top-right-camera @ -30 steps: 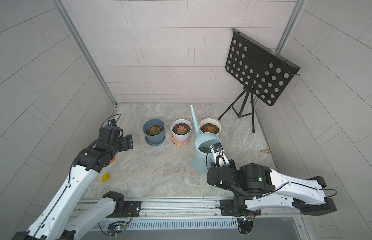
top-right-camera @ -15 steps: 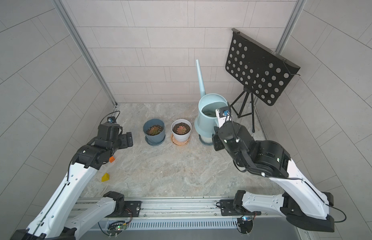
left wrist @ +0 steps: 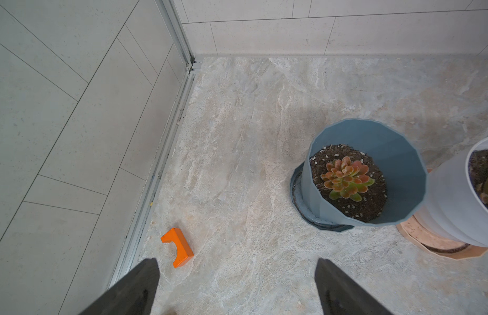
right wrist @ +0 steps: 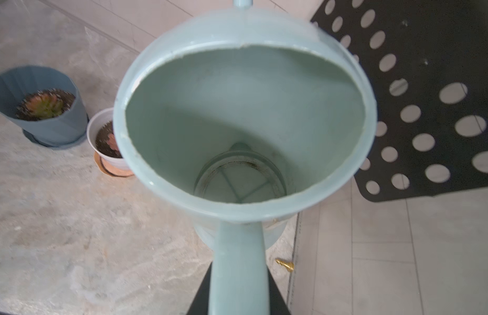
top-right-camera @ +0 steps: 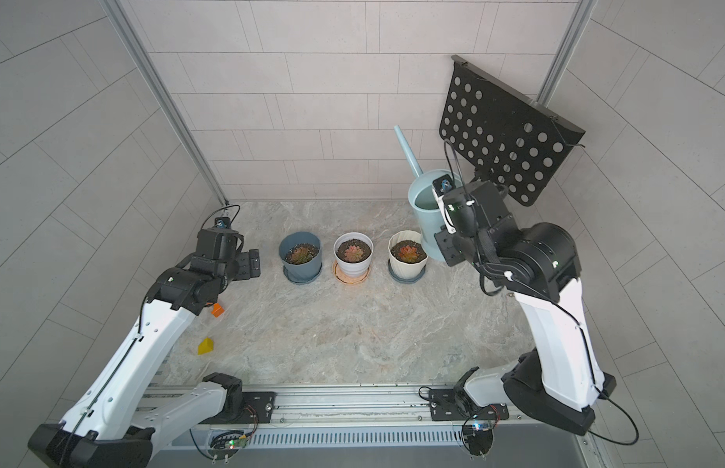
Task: Water the succulent around the soil edge
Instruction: Water the soil of the potted plant with water.
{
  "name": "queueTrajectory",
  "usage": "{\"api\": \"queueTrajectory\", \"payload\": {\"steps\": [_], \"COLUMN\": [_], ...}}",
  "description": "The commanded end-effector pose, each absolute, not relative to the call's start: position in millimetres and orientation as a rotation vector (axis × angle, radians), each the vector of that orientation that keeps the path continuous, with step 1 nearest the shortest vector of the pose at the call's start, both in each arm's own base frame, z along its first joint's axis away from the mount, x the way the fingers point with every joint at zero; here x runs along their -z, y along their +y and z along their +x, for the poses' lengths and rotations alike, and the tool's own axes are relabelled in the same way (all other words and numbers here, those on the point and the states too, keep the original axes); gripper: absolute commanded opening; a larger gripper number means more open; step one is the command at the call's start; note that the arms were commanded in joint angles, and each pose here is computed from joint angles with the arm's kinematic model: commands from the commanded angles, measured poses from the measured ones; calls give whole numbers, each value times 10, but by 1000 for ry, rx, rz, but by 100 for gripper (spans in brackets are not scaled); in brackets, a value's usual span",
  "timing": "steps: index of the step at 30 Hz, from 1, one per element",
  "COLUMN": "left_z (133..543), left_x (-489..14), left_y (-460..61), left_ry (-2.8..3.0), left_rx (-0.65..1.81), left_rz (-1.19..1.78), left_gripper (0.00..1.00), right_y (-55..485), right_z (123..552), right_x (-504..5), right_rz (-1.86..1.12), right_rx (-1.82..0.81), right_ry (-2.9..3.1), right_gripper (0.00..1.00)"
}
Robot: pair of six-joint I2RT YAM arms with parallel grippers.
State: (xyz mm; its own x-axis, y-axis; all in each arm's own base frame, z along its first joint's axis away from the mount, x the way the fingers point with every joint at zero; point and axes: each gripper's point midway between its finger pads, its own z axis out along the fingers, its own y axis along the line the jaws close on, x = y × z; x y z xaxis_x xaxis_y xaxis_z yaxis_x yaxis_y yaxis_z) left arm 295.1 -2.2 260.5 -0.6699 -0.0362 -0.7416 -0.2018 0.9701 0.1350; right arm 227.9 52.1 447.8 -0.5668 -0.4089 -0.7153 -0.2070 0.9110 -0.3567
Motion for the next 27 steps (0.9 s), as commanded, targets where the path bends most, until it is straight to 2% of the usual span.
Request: {"api": "queueTrajectory", "payload": {"steps": [1,12,27], "left_z": [3032,3145,3176], "left_x": [-2730,-2589,-2447], "left_y": [-10,-66,-125], "left_ry": [2255,2276,2308], "left_rx": [-263,-261,-213], "left_rz": [-178,-143,-135], "left_gripper": [97,97,98], "right_y": [138,-437,-652], "right_z": [2005,1619,1396], "right_x": [-4480,-3869,-3380], "right_rz": [-427,-659,-903], "right_rx": [439,883,1089], "right_ry": [2189,2269,2341], "right_gripper": [0,0,0]}}
